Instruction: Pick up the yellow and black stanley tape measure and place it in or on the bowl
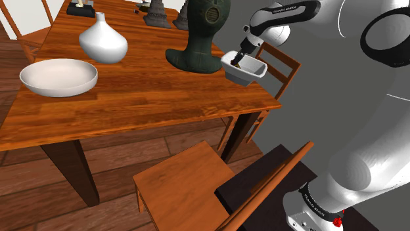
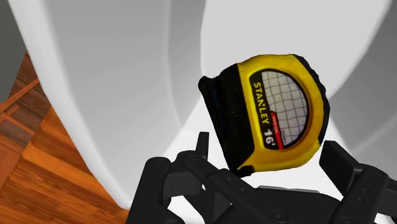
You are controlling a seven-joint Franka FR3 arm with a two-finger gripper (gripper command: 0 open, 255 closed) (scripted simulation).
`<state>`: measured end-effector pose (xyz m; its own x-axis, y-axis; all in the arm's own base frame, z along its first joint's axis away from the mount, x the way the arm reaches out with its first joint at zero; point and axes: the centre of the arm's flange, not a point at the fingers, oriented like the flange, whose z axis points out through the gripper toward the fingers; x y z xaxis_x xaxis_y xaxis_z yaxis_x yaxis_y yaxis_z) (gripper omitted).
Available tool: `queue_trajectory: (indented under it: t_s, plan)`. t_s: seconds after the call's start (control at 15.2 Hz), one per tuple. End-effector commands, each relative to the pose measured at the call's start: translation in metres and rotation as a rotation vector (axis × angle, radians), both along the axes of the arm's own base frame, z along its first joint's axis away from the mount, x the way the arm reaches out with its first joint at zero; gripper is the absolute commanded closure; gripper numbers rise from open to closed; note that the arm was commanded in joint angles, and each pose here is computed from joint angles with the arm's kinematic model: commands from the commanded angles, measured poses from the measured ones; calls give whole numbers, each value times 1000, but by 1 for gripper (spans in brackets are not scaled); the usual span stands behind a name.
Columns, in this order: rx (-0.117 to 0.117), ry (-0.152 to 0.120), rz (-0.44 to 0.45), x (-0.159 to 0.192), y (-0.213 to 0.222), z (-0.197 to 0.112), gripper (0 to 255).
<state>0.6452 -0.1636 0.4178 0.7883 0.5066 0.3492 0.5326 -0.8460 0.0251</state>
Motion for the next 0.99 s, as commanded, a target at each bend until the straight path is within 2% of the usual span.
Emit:
queue_trajectory:
  t_s: [0.0, 0.59, 0.92]
  plan:
    - [0, 0, 0, 0, 0, 0, 255]
    - [0, 0, 0, 0, 0, 0, 255]
    - [0, 0, 0, 0, 0, 26, 255]
